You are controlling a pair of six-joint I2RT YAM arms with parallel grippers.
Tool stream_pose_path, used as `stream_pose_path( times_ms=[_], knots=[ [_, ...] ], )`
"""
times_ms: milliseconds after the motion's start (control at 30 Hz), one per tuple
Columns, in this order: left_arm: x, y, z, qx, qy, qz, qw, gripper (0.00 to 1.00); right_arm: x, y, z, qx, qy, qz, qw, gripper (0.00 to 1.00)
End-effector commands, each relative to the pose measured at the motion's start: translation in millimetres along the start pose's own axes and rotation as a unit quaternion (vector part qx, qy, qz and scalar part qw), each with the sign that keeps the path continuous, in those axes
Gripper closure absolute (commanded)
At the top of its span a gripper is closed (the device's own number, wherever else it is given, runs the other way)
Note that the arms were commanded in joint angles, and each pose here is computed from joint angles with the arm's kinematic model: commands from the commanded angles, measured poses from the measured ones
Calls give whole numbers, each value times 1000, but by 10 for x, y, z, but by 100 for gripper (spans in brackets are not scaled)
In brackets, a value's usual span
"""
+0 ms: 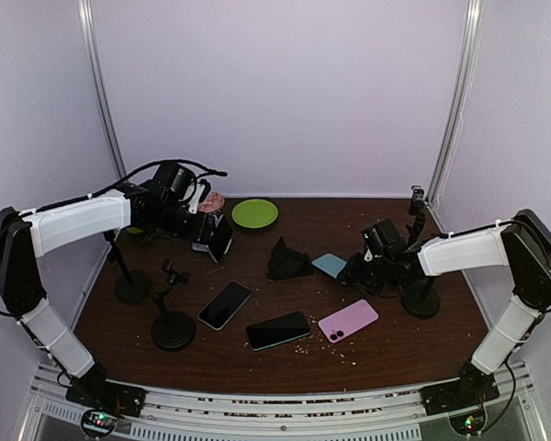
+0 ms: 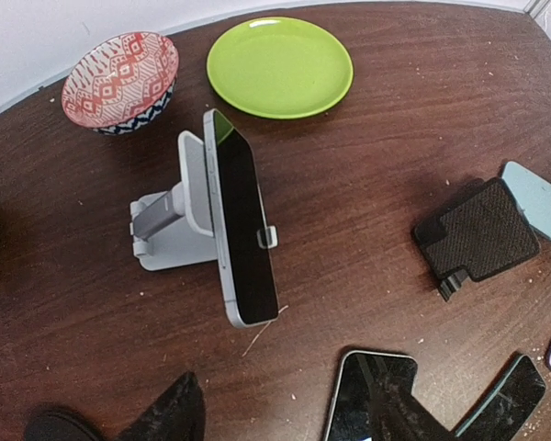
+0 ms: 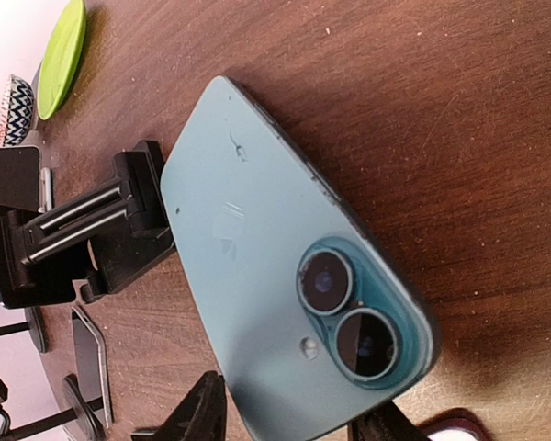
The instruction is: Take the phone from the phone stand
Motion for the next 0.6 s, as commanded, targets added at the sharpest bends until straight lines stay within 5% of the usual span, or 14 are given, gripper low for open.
stream_pose_path(
  times_ms=[0,567],
  knots=[
    [62,-102,202,-20,-9,-10,1000,36,10,-16,8,1,-8,9,1000,54],
    [117,-603,99,22,-6,-19,1000,37,-189,11,-15,4,-19,-3,1000,50]
  ],
)
Point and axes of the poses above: each gripper's point midway between its finger pads, its own y axis back along the fingers, its own x axis along the line the jaws close on, z = x × y, the point moved 2 cm from there along y, back along the fingers, and after that the axes turned 14 degrees about -y, right-handed, at the moved point
